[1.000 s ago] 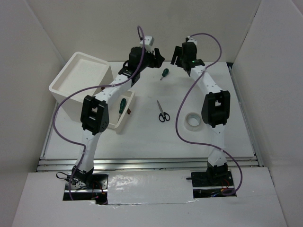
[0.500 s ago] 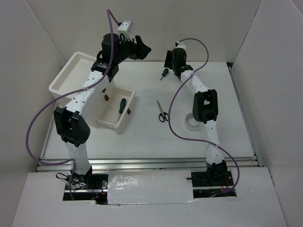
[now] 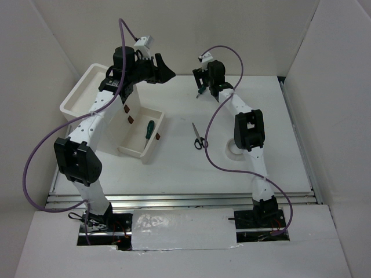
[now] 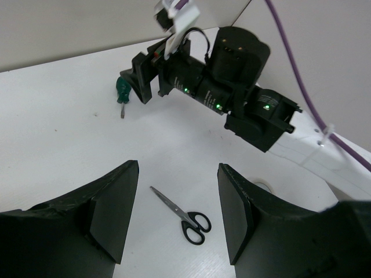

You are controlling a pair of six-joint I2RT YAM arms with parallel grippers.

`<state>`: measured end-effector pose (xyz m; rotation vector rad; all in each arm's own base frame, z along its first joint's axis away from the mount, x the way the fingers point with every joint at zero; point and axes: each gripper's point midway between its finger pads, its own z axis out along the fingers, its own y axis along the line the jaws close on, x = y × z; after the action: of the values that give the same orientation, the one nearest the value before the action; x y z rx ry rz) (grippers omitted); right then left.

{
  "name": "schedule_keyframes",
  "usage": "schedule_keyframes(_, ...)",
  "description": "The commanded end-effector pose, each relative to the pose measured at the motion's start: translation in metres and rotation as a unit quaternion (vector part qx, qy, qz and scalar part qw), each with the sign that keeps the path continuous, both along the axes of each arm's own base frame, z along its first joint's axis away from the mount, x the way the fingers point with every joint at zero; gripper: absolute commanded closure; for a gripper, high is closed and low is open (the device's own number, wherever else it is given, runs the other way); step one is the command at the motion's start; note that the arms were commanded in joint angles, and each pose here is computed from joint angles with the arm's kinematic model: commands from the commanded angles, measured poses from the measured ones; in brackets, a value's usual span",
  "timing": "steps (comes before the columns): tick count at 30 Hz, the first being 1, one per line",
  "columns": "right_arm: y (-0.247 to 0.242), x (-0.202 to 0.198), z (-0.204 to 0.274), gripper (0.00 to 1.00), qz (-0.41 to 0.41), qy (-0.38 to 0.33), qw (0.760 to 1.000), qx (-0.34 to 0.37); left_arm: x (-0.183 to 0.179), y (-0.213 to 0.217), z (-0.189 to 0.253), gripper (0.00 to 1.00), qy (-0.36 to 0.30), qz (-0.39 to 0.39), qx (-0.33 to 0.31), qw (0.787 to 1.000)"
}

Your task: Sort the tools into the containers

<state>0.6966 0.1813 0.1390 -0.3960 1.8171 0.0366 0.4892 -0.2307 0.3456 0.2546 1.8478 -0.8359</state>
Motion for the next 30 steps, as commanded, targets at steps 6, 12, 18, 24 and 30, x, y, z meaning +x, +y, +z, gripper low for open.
schedule_keyframes(6,-0.011,0.015,0.006,0.06,0.08,-0.08,0.982,-0.151,-0.026,0.015,0.031,0.3,-0.011,-0.01,-0.031,0.999)
schedule_keyframes(12,-0.01,0.032,0.001,0.1,0.089,-0.116,0.973,-0.181,-0.03,0.025,0.026,0.3,0.001,-0.002,-0.034,0.999)
schedule_keyframes(18,-0.007,0.034,-0.02,0.12,0.114,-0.14,0.952,-0.248,-0.028,0.034,0.024,0.3,0.012,0.008,-0.042,0.999)
schedule_keyframes(24,-0.008,0.034,-0.032,0.14,0.15,-0.138,0.939,-0.277,-0.029,0.038,0.025,0.3,0.013,0.009,-0.044,0.999)
schedule_keyframes(30,0.006,0.01,-0.039,0.18,0.229,-0.117,0.929,-0.266,-0.029,0.044,0.02,0.3,0.014,0.016,-0.038,0.999)
